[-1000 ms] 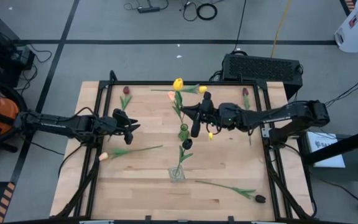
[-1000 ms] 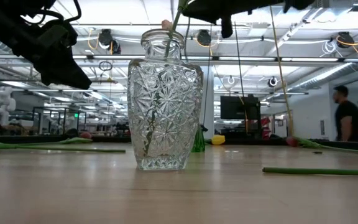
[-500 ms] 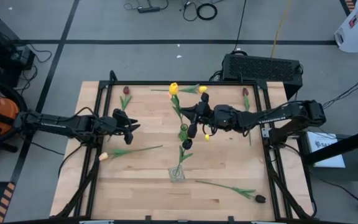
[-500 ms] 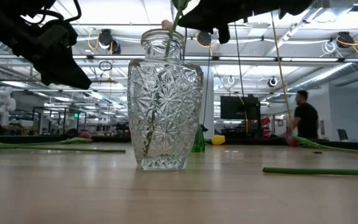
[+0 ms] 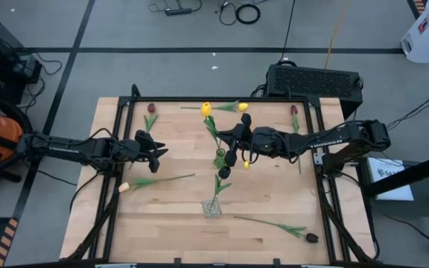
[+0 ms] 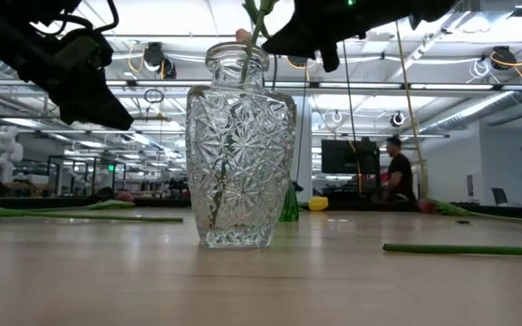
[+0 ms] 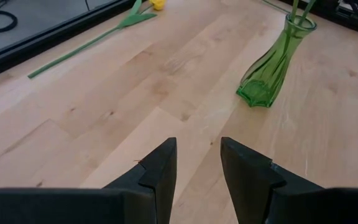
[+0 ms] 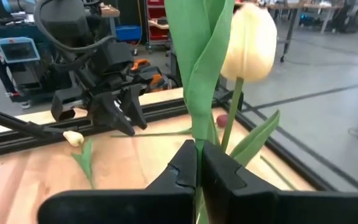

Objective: Sort flowers into vase by color
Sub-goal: Put the right yellow flower into the green vase

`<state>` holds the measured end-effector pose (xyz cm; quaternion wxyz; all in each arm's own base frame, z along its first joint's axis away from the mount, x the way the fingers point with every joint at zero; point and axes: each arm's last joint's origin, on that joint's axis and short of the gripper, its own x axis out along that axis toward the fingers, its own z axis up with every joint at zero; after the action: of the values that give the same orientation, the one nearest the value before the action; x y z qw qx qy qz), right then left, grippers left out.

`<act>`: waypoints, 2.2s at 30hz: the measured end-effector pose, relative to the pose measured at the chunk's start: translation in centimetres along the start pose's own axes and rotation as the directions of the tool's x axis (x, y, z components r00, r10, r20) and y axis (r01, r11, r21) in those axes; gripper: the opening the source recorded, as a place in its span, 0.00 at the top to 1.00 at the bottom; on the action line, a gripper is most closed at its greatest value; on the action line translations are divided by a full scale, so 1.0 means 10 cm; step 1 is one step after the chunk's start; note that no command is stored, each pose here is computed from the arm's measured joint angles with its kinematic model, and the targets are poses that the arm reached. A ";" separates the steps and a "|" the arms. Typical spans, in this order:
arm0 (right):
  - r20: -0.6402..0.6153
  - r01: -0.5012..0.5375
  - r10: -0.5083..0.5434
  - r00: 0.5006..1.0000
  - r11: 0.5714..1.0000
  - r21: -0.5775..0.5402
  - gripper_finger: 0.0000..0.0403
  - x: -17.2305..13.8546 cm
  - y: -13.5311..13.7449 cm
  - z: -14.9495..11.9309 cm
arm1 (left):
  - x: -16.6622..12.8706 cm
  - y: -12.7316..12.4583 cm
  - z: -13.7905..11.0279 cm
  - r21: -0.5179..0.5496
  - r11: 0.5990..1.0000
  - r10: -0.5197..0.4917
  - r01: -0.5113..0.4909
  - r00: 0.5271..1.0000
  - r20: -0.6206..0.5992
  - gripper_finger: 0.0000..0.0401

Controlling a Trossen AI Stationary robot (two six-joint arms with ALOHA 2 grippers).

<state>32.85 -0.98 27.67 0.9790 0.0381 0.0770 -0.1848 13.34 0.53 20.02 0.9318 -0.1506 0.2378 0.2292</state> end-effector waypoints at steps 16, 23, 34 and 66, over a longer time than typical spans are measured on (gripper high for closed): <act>-0.111 0.002 0.007 0.994 0.996 0.089 0.95 -0.03 0.05 -0.12 | 0.00 0.00 0.00 0.000 1.000 0.000 0.000 1.000 0.000 0.67; -0.174 0.009 0.016 0.985 0.990 0.142 0.95 -0.04 0.04 -0.18 | 0.00 0.00 0.00 0.000 1.000 0.000 0.000 1.000 0.000 0.67; -0.209 0.025 0.019 0.978 0.978 0.207 0.92 -0.04 0.04 -0.21 | 0.00 0.00 0.00 0.000 1.000 0.000 0.000 1.000 0.000 0.67; -0.127 -0.001 0.036 0.991 0.965 0.263 0.59 -0.30 -0.02 0.08 | 0.00 -0.01 0.00 -0.004 1.000 -0.025 0.025 1.000 -0.012 0.67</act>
<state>30.07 -0.20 28.95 0.9598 0.1802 0.1155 -0.1815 13.36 0.45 20.01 0.9328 -0.1566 0.2410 0.2172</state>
